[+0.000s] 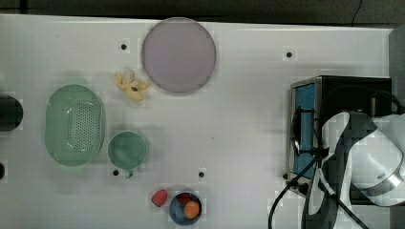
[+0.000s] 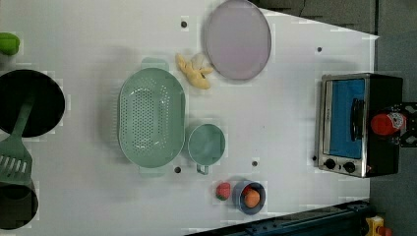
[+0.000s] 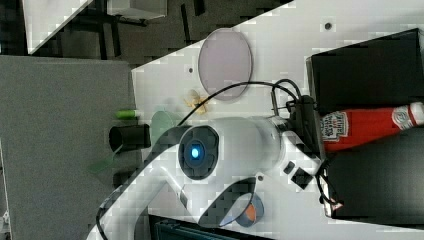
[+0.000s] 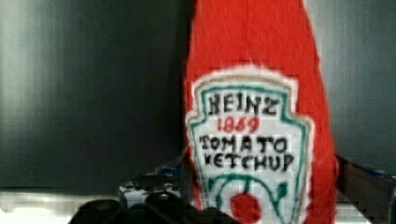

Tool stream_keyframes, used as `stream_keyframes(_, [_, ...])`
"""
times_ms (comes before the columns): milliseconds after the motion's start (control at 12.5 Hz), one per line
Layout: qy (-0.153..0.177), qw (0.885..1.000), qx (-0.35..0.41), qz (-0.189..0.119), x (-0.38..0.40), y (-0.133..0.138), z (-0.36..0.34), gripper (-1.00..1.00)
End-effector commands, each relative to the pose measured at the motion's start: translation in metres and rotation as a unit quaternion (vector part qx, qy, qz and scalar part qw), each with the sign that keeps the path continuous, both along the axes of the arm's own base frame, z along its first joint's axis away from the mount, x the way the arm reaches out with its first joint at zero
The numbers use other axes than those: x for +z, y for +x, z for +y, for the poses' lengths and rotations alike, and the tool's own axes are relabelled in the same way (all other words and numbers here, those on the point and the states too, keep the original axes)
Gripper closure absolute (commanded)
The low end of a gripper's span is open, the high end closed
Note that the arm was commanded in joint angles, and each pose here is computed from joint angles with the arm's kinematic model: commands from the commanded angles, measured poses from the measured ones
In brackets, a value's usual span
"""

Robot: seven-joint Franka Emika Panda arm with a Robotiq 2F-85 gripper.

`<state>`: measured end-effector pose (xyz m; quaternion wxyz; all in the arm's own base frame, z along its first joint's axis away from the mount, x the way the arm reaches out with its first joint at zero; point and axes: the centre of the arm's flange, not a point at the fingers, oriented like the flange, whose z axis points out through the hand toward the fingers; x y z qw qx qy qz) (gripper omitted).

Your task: Pick Ketchup from oven and place it on table.

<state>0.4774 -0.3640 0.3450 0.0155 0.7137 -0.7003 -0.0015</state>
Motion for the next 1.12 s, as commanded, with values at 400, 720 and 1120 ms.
stream_keyframes(400, [-0.001,0.999,-0.035,-0.030,0.026,-0.008,-0.013,-0.29])
stream_keyframes(720, [-0.032,0.997,0.014,-0.072,0.109,0.022,0.006,-0.29])
stream_keyframes(1120, [-0.039,0.991,0.116,-0.060,0.232,0.057,0.090,-0.29])
